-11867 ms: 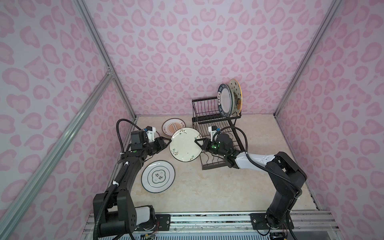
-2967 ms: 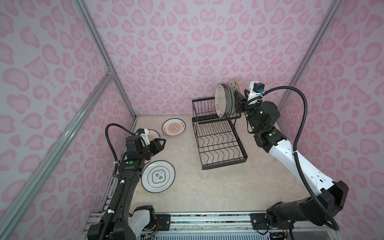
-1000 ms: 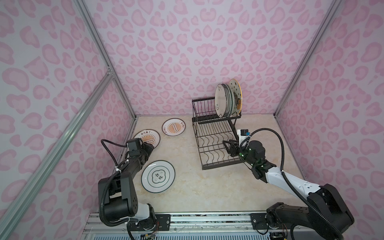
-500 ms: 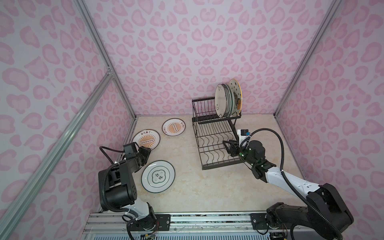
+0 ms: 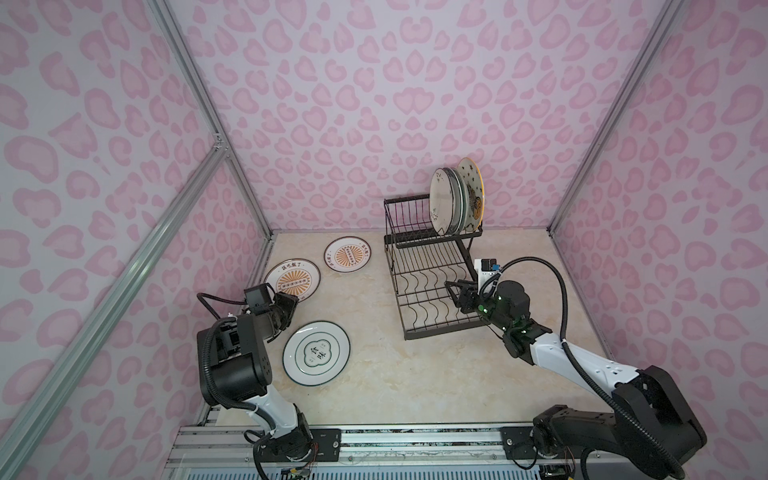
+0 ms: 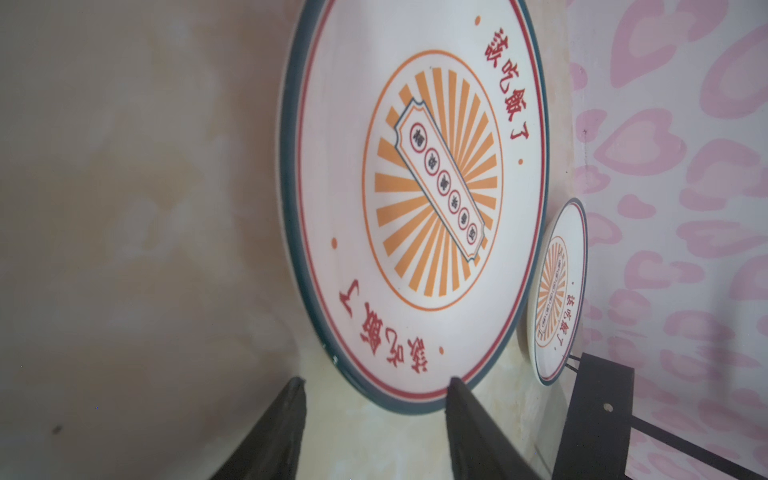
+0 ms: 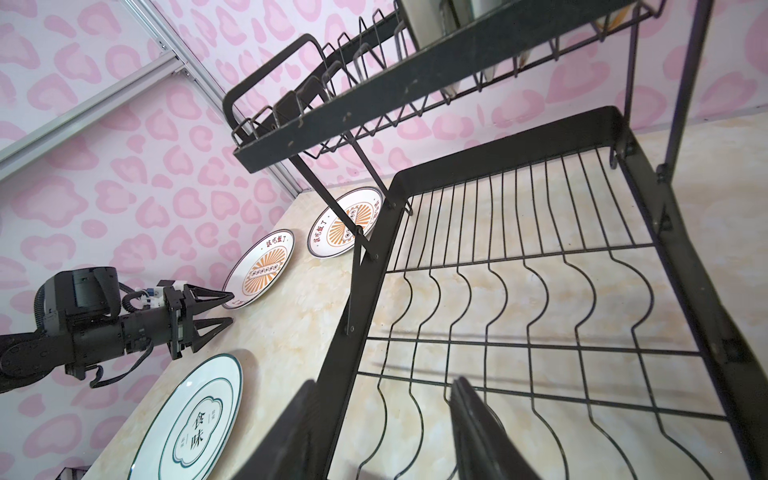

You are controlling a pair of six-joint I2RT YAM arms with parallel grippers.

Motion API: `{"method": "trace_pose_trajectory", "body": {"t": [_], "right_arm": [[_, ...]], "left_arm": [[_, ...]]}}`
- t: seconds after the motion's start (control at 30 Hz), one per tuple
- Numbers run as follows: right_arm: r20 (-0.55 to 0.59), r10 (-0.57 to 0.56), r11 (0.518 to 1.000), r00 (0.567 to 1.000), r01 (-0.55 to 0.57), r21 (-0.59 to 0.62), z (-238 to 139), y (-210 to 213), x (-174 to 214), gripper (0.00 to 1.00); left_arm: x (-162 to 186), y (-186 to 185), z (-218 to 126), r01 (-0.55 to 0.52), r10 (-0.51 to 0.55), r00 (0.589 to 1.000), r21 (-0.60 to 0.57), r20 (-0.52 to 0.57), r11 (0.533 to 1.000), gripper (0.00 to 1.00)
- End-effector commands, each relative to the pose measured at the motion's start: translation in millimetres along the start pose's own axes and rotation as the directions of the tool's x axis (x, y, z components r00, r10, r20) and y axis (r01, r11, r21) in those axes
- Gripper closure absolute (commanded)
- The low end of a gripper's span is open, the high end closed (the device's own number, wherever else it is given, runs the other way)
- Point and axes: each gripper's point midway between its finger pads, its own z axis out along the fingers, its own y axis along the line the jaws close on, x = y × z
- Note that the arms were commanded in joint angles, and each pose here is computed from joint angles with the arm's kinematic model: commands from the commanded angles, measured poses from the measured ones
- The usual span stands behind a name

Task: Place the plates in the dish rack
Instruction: 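Lower the left gripper onto the rim of the orange sunburst plate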

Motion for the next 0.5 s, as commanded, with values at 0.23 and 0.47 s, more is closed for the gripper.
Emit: {"method": "trace_pose_trajectory", "body": {"t": [0.23,0.47], "right_arm": [[0.014,-0.012,1.0,1.0,0.012,0.0,-2,-1,-3,0.5],[0.014,-0.015,1.0,1.0,0.015,0.001,-2,-1,-4,0.49]], "left_arm": [[-16,0,14,0.021,-0.021,0.999,0.01,0.03,1.0,0.46],[-17,4,19,0.019,-0.019,1.0,-0.01,0.025,1.0,0.53]]}}
